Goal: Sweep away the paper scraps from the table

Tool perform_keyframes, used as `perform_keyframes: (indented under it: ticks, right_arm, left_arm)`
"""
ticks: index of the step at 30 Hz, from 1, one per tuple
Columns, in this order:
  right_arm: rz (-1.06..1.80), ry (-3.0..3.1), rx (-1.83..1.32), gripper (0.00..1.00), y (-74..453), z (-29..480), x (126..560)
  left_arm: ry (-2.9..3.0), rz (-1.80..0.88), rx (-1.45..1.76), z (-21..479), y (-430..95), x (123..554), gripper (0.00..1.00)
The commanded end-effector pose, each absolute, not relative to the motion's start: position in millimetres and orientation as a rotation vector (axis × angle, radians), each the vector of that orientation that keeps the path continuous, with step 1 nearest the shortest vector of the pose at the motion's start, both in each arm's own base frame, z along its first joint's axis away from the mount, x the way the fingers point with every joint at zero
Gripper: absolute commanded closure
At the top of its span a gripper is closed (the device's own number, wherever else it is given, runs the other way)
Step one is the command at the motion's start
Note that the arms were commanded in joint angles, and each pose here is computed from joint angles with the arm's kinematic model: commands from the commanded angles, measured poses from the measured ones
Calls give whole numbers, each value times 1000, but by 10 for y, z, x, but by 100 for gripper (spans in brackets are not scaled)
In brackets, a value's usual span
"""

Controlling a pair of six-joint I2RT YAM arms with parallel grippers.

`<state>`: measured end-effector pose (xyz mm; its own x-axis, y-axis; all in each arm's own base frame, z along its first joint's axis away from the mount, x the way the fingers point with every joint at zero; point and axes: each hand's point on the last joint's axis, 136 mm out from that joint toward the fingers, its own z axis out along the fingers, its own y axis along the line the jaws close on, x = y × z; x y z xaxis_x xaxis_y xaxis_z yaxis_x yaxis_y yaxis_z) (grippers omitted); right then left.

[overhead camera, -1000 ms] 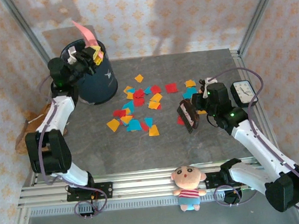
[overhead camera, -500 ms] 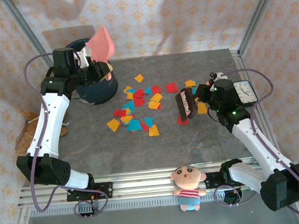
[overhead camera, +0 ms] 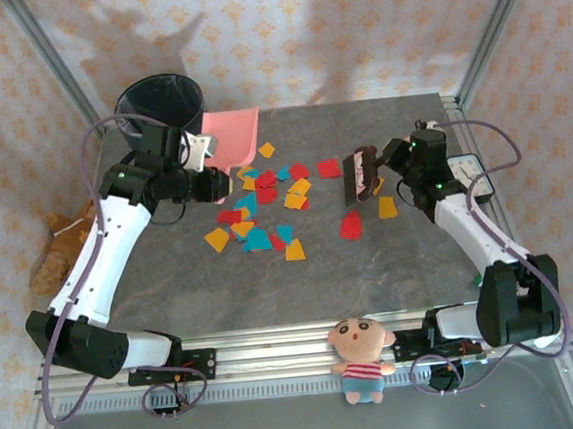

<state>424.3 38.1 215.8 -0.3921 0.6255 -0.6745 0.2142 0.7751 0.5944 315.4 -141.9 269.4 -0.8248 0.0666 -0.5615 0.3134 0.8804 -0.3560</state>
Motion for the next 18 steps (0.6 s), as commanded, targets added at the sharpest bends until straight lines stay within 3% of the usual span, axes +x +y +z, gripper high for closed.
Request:
perform_keyframes:
  ticks: [1, 10, 18]
  right_arm:
    - [581, 1836, 659, 100, 313, 2489, 4473]
    - [579, 1820, 816, 100, 20, 2241, 4778]
    - [428, 1928, 920, 100, -146, 1827, 4662]
  left_arm:
    - [2449, -395, 427, 2624, -1368, 3078, 100]
    - [2421, -371, 601, 2459, -1521, 2969, 100]
    - [2424, -340, 873, 2230, -1772, 2788, 100]
